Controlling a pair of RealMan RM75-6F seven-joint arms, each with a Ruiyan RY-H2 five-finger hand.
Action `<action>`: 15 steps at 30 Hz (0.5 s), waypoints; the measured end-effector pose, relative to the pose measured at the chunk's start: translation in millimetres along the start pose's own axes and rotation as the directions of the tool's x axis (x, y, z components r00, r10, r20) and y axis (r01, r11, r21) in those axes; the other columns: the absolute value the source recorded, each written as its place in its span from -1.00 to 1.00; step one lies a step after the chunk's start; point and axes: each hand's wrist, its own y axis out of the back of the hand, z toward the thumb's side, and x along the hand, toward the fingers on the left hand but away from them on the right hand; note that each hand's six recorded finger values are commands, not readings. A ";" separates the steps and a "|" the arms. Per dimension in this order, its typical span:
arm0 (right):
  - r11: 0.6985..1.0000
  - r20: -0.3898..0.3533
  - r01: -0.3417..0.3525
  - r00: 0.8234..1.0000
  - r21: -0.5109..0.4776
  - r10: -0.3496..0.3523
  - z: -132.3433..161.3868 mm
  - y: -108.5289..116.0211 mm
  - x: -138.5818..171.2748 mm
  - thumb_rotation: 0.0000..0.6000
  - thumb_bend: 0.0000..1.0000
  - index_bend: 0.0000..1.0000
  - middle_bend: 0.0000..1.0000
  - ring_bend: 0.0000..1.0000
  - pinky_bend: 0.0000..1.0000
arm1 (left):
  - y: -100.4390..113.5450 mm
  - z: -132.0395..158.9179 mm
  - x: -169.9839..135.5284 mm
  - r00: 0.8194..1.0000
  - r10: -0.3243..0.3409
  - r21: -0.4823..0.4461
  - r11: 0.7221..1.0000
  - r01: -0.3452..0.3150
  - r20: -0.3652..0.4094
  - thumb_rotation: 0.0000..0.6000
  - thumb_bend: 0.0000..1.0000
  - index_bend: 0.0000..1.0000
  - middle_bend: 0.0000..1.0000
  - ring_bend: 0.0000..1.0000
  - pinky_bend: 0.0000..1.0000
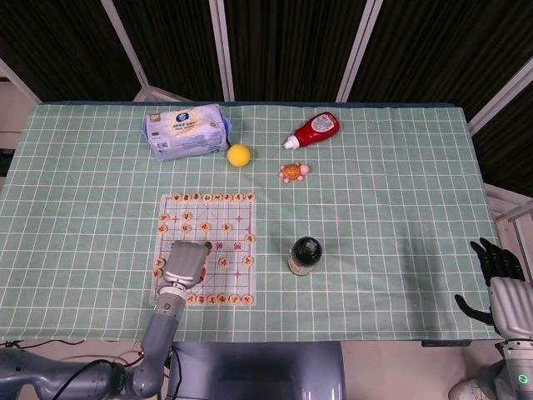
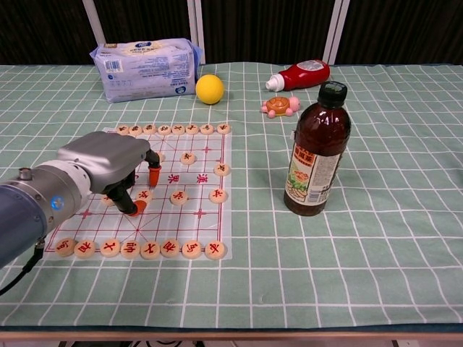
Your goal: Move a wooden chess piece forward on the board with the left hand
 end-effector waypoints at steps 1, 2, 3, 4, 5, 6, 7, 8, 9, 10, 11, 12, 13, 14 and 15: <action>1.000 0.000 0.000 1.000 0.000 0.000 -0.1 0.0 0.0 1.00 -0.42 -1.00 -1.00 -1.00 -1.00 | -0.4 -0.2 0.1 1.000 0.000 0.000 1.000 0.000 -0.001 1.00 -0.39 -0.14 1.00 0.95 0.99; 1.000 0.000 0.000 1.000 -0.001 0.000 -0.1 0.3 0.1 1.00 -0.42 -1.00 -1.00 -1.00 -1.00 | -0.6 -0.4 0.2 1.000 0.001 0.001 1.000 -0.001 -0.001 1.00 -0.39 -0.14 1.00 0.95 0.99; 1.000 0.000 0.001 1.000 0.000 -0.001 -0.1 0.8 0.3 1.00 -0.42 -1.00 -1.00 -1.00 -1.00 | -0.9 -0.5 0.2 1.000 0.001 0.002 1.000 -0.001 -0.001 1.00 -0.39 -0.14 1.00 0.95 0.99; 1.000 -0.001 0.001 1.000 0.001 -0.001 -0.1 0.8 0.3 1.00 -0.42 -1.00 -1.00 -1.00 -1.00 | -0.9 -0.6 0.3 1.000 0.001 0.002 1.000 -0.001 -0.001 1.00 -0.39 -0.14 1.00 0.95 0.99; 1.000 0.000 -0.001 1.000 0.000 0.001 0.0 0.1 0.1 1.00 -0.42 -1.00 -1.00 -1.00 -1.00 | -0.9 -0.5 0.4 1.000 0.001 0.002 1.000 -0.001 -0.001 1.00 -0.39 -0.14 1.00 0.95 0.99; 1.000 0.001 -0.001 1.000 0.000 0.001 -0.1 -0.1 0.1 1.00 -0.42 -1.00 -1.00 -1.00 -1.00 | -1.1 -0.5 0.6 1.000 0.001 0.001 1.000 -0.001 -0.001 1.00 -0.39 -0.14 1.00 0.95 0.99; 1.000 0.001 -0.001 1.000 -0.001 0.001 -0.1 0.0 0.0 1.00 -0.42 -1.00 -1.00 -1.00 -1.00 | -1.5 -0.4 0.7 1.000 0.000 0.001 1.000 0.000 -0.001 1.00 -0.39 -0.14 1.00 0.95 0.99; 1.000 0.002 0.000 1.000 -0.002 0.000 -0.1 0.0 0.0 1.00 -0.42 -1.00 -1.00 -1.00 -1.00 | -2.1 -0.4 0.8 1.000 -0.002 0.001 1.000 0.002 0.000 1.00 -0.39 -0.14 1.00 0.95 0.99; 1.000 0.003 -0.001 1.000 -0.003 0.001 -0.2 -0.1 0.0 1.00 -0.42 -1.00 -1.00 -1.00 -1.00 | -2.5 -0.4 0.9 1.000 -0.003 0.002 1.000 0.003 0.000 1.00 -0.39 -0.14 1.00 0.95 0.99; 1.000 0.003 -0.001 1.000 -0.004 0.001 -0.2 -0.1 -0.1 1.00 -0.42 -1.00 -1.00 -1.00 -1.00 | -3.2 -0.5 1.1 1.000 -0.004 0.004 1.000 0.004 0.000 1.00 -0.39 -0.14 1.00 0.95 0.99; 1.000 0.005 0.000 1.000 -0.005 0.000 -0.3 0.1 -0.2 1.00 -0.42 -1.00 -1.00 -1.00 -1.00 | -3.7 -0.6 1.2 1.000 -0.005 0.006 1.000 0.005 -0.001 1.00 -0.39 -0.14 1.00 0.95 0.99; 1.000 0.005 0.000 1.000 -0.005 0.000 -0.3 0.1 -0.1 1.00 -0.42 -1.00 -1.00 -1.00 -1.00 | -4.2 -0.8 1.4 1.000 -0.005 0.006 1.000 0.005 -0.001 1.00 -0.39 -0.14 1.00 0.95 0.99; 1.000 0.006 0.000 1.000 -0.005 0.000 -0.3 0.1 -0.1 1.00 -0.42 -1.00 -1.00 -1.00 -1.00 | -4.6 -1.0 1.4 1.000 -0.006 0.006 1.000 0.006 -0.002 1.00 -0.39 -0.14 1.00 0.95 0.99; 1.000 0.005 -0.001 1.000 -0.005 0.001 -0.1 -0.1 -0.1 1.00 -0.42 -1.00 -1.00 -1.00 -1.00 | -5.0 -1.3 1.5 1.000 -0.006 0.007 1.000 0.006 -0.002 1.00 -0.39 -0.14 1.00 0.95 0.99; 1.000 0.005 -0.001 1.000 -0.004 0.001 0.0 -0.1 -0.2 1.00 -0.42 -1.00 -1.00 -1.00 -1.00 | -5.4 -1.6 1.5 1.000 -0.007 0.008 1.000 0.007 -0.003 1.00 -0.39 -0.13 1.00 0.95 0.99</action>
